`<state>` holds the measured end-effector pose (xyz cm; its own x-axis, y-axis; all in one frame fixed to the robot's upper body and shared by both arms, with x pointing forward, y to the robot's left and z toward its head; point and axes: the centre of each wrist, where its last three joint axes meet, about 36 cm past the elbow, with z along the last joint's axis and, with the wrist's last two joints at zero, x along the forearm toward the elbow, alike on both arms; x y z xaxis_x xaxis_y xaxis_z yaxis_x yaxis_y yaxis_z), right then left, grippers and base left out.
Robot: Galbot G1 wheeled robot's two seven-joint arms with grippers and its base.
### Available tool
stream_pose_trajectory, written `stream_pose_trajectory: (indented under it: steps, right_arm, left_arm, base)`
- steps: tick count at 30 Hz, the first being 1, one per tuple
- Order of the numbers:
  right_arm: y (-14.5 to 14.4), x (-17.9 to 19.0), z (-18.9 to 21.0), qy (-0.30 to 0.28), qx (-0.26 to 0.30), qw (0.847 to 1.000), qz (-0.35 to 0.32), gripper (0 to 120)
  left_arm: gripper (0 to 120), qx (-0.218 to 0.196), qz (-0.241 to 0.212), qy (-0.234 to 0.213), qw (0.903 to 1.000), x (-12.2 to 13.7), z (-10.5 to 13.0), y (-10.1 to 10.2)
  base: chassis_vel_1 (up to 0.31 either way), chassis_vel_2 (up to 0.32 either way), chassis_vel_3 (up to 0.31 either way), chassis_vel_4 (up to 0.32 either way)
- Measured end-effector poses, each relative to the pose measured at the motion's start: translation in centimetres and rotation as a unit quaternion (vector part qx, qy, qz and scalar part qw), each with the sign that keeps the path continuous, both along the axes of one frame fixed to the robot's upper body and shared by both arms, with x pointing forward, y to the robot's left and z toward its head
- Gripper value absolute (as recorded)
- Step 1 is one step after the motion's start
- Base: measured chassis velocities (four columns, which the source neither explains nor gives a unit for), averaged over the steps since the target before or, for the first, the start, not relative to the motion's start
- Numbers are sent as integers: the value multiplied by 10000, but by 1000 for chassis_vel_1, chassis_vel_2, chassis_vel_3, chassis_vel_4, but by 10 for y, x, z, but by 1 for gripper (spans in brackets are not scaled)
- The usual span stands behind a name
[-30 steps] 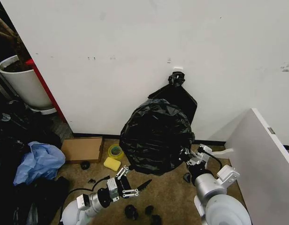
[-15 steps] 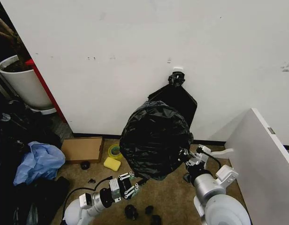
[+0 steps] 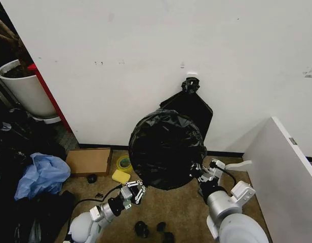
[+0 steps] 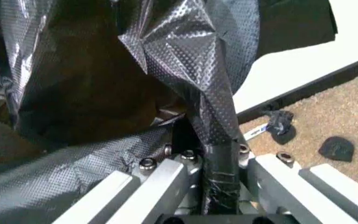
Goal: Place the garbage bag over the trash bin.
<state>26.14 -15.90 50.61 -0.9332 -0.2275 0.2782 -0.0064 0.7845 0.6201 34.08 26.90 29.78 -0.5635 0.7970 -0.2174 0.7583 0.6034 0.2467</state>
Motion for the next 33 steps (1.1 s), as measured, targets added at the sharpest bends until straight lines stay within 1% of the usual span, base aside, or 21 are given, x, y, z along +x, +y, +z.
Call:
stream_pose_trajectory:
  steps: [6,9,12,15,17,19,20,22,25,26,27,28,29,30,31,33]
  right_arm:
    - [-2,2,1,-23,0,10000,-41,0]
    - [-4,3,2,-13,28,10000,-72,0]
    - [-4,3,2,1,50,10000,-62,0]
    - [-4,3,2,-3,70,10000,-57,0]
    - [-3,5,0,-17,79,9999,-81,0]
    - [-4,9,-2,-62,52,9999,-147,0]
    - [-4,9,-2,-62,52,9999,-147,0]
    - [-7,15,-6,-67,8,9997,-221,0]
    - [-12,22,-13,-108,-85,9993,-340,0]
    - [-14,26,-19,-152,-203,9988,-420,0]
    - [-16,30,-26,-215,-363,9979,-498,0]
    - [-16,30,-26,-215,-363,9979,-498,0]
    - [-18,35,-35,-303,-575,9961,-593,0]
    - [-19,37,-39,-338,-672,9951,-635,0]
    - [-21,42,-52,-435,-969,9914,-762,0]
    - [-23,47,-69,-535,-1422,9839,-944,0]
  left_arm:
    - [0,164,180,-62,9997,1,3,10]
    - [0,216,339,-6,9992,2,-3,17]
    - [0,203,503,66,9985,2,-9,21]
    - [0,164,535,123,9984,0,-13,23]
    - [0,74,464,214,9987,-3,-18,24]
    - [8,79,373,296,9988,-4,-23,27]
    - [8,79,373,296,9988,-4,-23,27]
    - [16,155,210,318,9992,-4,-25,32]
    - [30,353,-137,383,9985,-3,-29,39]
    - [33,485,-280,396,9976,-1,-30,44]
    - [38,549,-329,397,9972,0,-30,48]
    - [38,549,-329,397,9972,0,-30,48]
    - [41,537,-293,381,9974,1,-28,52]
    - [43,504,-261,369,9977,1,-27,54]
    - [48,324,-158,304,9989,0,-19,59]
    - [58,-116,-187,176,9996,-6,2,56]
  base:
    - [0,0,0,0]
    - [0,0,0,0]
    - [0,0,0,0]
    - [0,0,0,0]
    - [0,0,0,0]
    - [0,0,0,0]
    - [0,0,0,0]
    - [0,0,0,0]
    - [0,0,0,0]
    - [0,0,0,0]
    - [0,0,0,0]
    - [0,0,0,0]
    - [0,0,0,0]
    - [0,0,0,0]
    - [0,0,0,0]
    - [0,0,0,0]
